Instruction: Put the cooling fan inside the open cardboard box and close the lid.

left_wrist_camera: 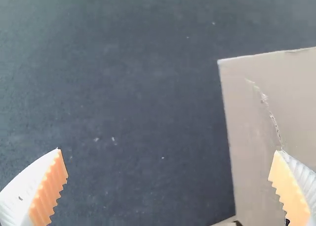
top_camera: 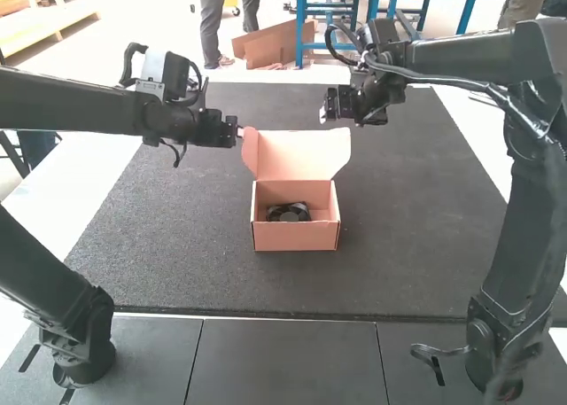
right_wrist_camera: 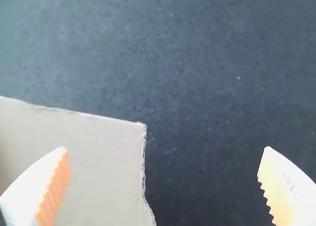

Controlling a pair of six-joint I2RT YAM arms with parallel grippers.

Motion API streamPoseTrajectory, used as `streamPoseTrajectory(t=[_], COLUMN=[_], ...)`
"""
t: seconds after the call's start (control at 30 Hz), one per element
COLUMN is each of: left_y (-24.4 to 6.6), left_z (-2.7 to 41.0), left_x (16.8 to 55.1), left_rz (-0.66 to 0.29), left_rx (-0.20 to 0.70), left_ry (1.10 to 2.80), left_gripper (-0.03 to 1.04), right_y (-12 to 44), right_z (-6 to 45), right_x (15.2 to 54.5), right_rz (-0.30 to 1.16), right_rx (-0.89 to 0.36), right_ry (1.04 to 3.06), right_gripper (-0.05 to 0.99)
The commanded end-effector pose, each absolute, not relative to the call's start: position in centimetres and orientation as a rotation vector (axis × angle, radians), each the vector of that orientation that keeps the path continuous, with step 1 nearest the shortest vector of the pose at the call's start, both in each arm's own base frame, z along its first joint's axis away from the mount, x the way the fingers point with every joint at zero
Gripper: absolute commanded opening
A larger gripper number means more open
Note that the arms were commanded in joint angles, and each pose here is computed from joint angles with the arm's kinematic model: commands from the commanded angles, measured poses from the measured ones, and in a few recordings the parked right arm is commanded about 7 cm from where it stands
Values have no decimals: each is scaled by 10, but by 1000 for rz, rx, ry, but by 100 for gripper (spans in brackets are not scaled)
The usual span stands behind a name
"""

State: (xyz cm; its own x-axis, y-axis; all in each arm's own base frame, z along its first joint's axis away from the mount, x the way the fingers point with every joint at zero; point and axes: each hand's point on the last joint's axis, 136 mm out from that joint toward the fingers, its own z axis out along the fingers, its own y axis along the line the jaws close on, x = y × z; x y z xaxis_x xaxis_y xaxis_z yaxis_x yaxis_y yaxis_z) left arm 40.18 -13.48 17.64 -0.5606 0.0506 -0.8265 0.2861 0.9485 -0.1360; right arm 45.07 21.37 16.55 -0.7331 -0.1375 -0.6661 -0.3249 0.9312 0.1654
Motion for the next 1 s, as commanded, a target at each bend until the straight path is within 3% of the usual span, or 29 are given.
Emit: streamPoseTrajectory(t=[0.0, 0.33, 0.47, 0.7, 0.83, 0.97], left_y=[-166, -177, -175, -90, -72, -73], left_z=[203, 204, 210, 232, 232, 221], left_x=[399, 394, 394, 422, 425, 424], left_rz=[-410, -426, -427, -132, -21, 7], left_rx=[313, 342, 324, 24, 13, 45], left_ry=[2091, 2095, 2081, 2005, 1989, 2012], left_gripper=[97, 97, 97, 97, 97, 97], right_y=[213, 209, 210, 208, 207, 208], right_z=[173, 169, 170, 165, 161, 161], right_x=[454, 444, 444, 440, 434, 433], right_rz=[385, 430, 432, 427, 423, 433], right_rx=[-316, -298, -297, -295, -303, -304], right_ry=[2390, 2457, 2458, 2482, 2510, 2514], right_gripper=[84, 55, 55, 56, 56, 56])
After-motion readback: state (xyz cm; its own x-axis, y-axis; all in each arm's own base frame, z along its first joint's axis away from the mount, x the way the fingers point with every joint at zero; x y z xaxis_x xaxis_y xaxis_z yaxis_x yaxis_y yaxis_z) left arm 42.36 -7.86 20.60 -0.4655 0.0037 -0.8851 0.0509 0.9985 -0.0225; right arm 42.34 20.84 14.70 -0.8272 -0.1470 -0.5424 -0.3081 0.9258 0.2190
